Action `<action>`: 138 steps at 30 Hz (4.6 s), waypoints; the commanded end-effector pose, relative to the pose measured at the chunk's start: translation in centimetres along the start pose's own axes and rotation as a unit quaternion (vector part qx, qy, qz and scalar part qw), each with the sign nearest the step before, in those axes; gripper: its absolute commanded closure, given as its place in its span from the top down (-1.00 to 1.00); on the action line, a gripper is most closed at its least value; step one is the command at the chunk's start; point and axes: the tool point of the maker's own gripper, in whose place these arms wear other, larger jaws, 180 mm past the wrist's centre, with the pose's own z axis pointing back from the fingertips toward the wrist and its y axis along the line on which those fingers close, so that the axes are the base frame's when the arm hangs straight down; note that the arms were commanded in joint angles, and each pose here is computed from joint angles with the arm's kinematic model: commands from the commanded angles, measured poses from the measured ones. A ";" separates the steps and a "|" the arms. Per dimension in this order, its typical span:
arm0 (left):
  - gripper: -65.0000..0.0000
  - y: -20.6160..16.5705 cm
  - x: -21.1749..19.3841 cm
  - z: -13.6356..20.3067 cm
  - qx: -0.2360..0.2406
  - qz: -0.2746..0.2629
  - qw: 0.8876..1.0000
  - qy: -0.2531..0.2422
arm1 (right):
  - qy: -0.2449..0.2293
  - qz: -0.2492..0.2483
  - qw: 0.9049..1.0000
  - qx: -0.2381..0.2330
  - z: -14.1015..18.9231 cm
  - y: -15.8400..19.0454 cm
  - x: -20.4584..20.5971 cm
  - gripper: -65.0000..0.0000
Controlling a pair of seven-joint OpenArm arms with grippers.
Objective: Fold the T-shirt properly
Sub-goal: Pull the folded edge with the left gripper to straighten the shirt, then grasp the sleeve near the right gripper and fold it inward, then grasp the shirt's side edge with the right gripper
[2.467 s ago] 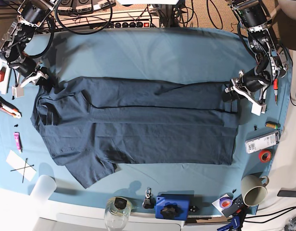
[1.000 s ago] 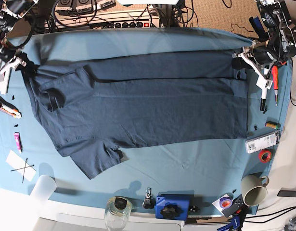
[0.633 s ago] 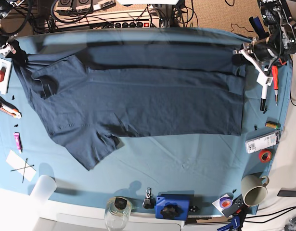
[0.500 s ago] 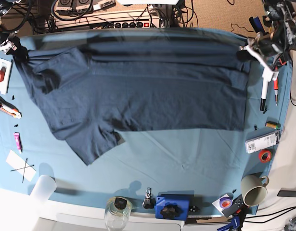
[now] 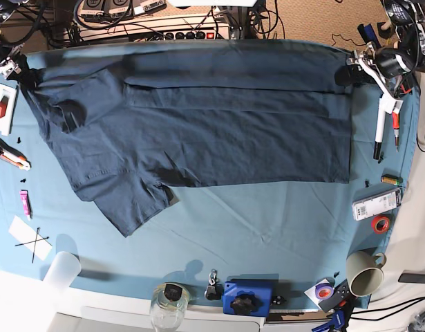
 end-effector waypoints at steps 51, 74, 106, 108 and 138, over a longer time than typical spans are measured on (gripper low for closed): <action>-0.11 -7.0 9.7 -1.7 0.043 -0.202 0.971 -0.120 | 0.062 0.215 0.974 -0.044 -19.7 6.9 12.2 -0.11; -0.11 -7.0 9.7 -1.7 0.043 -0.203 0.971 -0.121 | 0.218 0.107 0.968 0.061 -18.5 8.8 3.8 -1.00; -0.11 -7.4 9.6 -2.2 0.044 -0.192 0.972 -0.130 | 0.144 0.244 0.951 0.120 -7.7 12.1 3.3 -1.00; -0.11 -7.4 9.6 -2.2 0.044 -0.192 0.972 -0.130 | 0.139 0.245 0.952 0.117 -7.5 12.0 3.7 -1.00; -0.11 -7.3 9.5 -2.2 0.045 -0.192 0.972 -0.128 | 0.104 0.208 0.972 0.038 -15.8 9.7 9.1 -0.32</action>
